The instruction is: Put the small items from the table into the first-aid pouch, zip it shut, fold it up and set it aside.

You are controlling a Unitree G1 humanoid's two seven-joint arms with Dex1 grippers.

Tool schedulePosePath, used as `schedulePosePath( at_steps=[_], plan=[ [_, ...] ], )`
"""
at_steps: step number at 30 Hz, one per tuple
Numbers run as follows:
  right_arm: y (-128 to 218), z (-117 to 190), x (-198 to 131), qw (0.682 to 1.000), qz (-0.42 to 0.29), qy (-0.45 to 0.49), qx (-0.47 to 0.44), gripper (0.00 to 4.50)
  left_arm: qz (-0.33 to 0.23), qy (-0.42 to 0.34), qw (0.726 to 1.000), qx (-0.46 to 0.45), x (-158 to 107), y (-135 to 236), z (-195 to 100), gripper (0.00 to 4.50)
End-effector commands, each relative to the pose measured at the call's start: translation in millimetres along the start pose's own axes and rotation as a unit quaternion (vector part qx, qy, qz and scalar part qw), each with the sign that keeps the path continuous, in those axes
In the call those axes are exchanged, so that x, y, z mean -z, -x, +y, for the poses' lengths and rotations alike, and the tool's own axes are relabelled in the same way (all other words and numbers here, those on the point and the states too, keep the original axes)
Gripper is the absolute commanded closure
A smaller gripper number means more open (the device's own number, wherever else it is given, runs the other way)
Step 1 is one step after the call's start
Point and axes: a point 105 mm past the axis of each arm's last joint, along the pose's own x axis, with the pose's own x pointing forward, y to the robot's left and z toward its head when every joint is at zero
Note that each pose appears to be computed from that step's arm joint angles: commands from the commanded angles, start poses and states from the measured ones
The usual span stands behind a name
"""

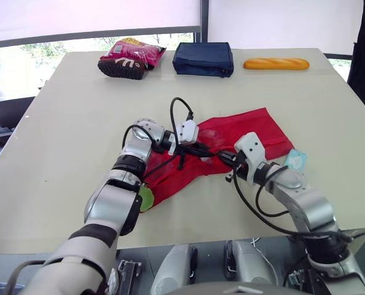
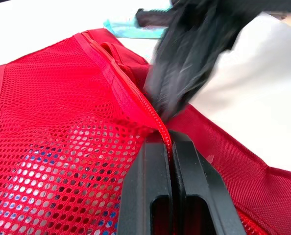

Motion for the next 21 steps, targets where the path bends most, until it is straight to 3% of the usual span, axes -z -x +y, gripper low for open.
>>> schedulePosePath(
  at_steps=[1, 12, 21],
  plan=[
    [-6, 12, -2, 1.0, -0.003, 0.004, -0.023, 4.44, -0.01, -0.027, 1.0, 0.0, -14, 2, 7, 4.5],
    [-54, -2, -7, 0.998, -0.039, 0.013, 0.036, 4.44, -0.026, -0.021, 0.999, 0.014, -16, -2, 2, 4.5],
    [-59, -4, -13, 0.997, -0.062, 0.03, 0.045, 4.44, -0.026, -0.019, 0.999, 0.015, -15, -2, 0, 4.5]
  ],
)
